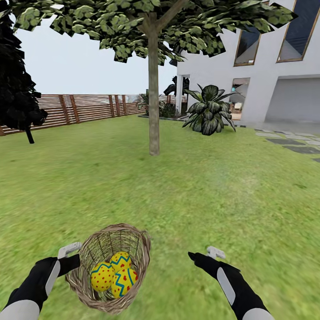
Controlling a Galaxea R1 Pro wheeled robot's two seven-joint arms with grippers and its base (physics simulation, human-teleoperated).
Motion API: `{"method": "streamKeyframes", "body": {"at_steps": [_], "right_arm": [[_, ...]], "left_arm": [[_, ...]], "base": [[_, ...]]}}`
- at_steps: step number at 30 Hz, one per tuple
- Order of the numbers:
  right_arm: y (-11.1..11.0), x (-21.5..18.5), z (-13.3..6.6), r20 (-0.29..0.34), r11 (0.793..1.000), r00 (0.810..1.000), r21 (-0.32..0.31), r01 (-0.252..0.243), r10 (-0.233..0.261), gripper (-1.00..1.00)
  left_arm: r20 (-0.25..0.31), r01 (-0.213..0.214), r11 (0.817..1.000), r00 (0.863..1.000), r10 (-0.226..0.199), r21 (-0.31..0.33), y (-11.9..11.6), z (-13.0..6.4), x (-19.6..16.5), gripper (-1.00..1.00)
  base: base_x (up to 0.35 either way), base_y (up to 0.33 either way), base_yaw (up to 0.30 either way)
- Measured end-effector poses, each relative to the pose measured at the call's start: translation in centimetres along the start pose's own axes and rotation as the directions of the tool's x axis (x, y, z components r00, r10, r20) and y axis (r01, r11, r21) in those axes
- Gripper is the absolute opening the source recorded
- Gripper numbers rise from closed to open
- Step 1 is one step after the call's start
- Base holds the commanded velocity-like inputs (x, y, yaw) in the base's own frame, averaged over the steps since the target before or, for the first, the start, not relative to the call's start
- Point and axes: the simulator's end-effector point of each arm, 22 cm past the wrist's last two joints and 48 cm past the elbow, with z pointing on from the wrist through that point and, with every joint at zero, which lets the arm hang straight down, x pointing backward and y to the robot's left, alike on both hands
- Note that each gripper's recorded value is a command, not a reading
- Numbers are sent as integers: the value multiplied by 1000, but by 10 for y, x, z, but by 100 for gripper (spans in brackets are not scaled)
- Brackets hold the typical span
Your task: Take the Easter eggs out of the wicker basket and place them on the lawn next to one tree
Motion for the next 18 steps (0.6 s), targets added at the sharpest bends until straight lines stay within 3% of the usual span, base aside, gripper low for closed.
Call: {"method": "streamKeyframes", "body": {"at_steps": [18], "right_arm": [[0,1,0,-1,1000,1000,1,1,-1,100]], "left_arm": [[1,0,1000,1000,0,0,0,0,0,-100]], "base": [[264,0,0]]}}
